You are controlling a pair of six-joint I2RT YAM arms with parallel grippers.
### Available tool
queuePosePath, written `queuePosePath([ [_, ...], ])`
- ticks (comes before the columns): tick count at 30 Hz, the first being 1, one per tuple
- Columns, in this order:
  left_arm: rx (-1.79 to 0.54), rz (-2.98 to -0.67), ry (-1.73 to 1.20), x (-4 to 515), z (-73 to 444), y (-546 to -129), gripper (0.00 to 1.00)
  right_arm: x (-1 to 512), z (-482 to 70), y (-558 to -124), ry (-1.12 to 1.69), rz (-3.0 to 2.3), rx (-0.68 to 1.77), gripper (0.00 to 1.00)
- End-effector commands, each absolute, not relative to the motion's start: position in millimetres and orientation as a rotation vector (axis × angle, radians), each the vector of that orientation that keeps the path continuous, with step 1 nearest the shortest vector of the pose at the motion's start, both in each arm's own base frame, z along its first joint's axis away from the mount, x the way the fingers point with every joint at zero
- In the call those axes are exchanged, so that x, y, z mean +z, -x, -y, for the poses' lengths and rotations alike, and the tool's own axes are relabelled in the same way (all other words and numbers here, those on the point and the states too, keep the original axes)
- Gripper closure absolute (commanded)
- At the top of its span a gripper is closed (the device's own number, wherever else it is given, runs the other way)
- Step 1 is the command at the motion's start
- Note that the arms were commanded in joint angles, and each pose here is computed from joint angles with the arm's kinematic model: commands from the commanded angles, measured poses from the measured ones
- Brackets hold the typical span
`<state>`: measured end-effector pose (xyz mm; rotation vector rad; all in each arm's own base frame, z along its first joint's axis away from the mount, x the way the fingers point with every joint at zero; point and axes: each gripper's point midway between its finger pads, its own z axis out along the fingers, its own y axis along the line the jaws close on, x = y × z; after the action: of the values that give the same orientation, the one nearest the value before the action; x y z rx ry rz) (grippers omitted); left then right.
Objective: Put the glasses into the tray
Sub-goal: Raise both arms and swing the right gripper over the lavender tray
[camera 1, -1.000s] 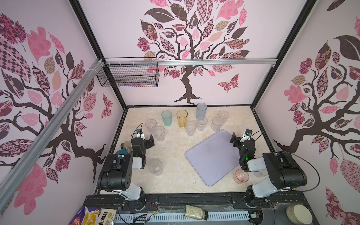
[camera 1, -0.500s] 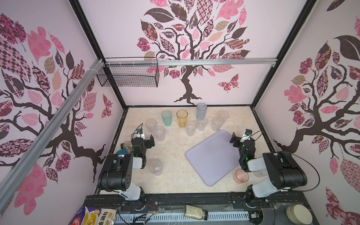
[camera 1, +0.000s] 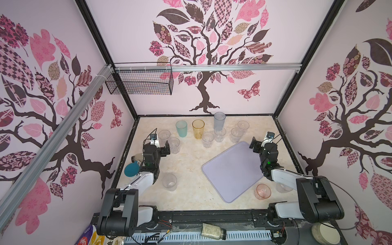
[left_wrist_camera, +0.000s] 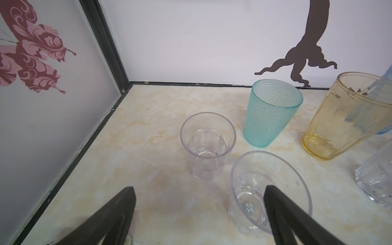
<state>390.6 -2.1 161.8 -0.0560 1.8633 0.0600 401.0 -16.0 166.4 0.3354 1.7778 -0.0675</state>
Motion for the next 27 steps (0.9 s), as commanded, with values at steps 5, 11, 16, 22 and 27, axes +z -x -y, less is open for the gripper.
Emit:
queuePosePath([
  [5,0.145,-1.907,0.089,226,-10,-389,0.02,239,-18,-406,-0.467,-1.814,0.111,0.00],
  [11,0.067,-1.940,0.109,290,6,-388,0.02,264,-84,-400,-0.550,-1.755,0.856,0.01],
  [16,-0.109,-1.873,0.315,321,12,-386,0.02,217,-114,-404,-0.644,-2.082,0.873,0.02],
  [22,-0.281,-1.962,0.210,324,52,-389,0.19,187,-132,-379,-0.572,-2.273,0.746,0.02],
  [27,-0.266,-2.100,0.082,296,95,-378,0.21,166,-158,-333,-0.319,-2.470,0.597,0.02],
])
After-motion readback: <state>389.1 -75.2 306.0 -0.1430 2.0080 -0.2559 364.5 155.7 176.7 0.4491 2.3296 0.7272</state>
